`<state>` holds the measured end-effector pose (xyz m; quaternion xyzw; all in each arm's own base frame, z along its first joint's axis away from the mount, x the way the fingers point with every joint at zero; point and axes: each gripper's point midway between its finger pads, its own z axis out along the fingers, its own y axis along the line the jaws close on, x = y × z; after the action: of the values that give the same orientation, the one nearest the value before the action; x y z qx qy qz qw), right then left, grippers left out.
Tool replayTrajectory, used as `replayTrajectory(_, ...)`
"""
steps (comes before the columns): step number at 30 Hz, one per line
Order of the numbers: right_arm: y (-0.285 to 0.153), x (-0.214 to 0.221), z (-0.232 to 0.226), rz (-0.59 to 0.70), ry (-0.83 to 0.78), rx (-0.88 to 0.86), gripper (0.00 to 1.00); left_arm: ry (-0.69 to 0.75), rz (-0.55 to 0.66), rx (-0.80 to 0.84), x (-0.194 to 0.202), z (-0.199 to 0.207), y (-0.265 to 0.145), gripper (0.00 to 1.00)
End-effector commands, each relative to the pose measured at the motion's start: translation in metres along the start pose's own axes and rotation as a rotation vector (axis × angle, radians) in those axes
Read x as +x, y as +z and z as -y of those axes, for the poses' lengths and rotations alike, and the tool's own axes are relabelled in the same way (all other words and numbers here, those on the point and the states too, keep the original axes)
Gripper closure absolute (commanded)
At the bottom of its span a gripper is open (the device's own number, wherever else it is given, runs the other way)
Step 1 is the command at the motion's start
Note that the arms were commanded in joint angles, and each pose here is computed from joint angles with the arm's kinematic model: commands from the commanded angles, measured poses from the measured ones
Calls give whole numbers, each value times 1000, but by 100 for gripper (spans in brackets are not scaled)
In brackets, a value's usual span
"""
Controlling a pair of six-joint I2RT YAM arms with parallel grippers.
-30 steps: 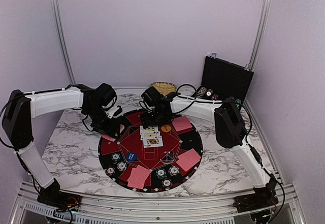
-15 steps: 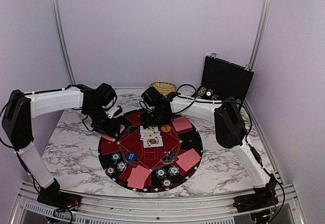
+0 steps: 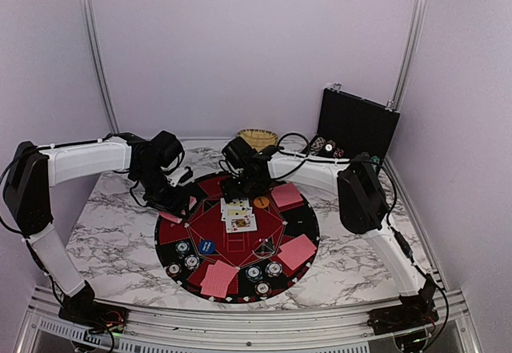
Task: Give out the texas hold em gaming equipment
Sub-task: Move the all-in button to position 9.
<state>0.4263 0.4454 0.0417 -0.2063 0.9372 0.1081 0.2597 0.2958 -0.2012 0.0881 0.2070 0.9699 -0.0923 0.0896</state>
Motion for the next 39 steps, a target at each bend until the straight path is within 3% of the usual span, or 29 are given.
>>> replayTrajectory(1, 11, 8, -9, -2, -9, 3, 20, 13, 40, 17, -7, 2, -7, 63)
replayTrajectory(25, 11, 6, -49, 24, -69, -79, 18, 11, 42, 14, -7, 2, -8, 63)
replayTrajectory(39, 26, 2, -35, 23, -35, -43, 17, 14, 44, 14, -8, 2, -9, 63)
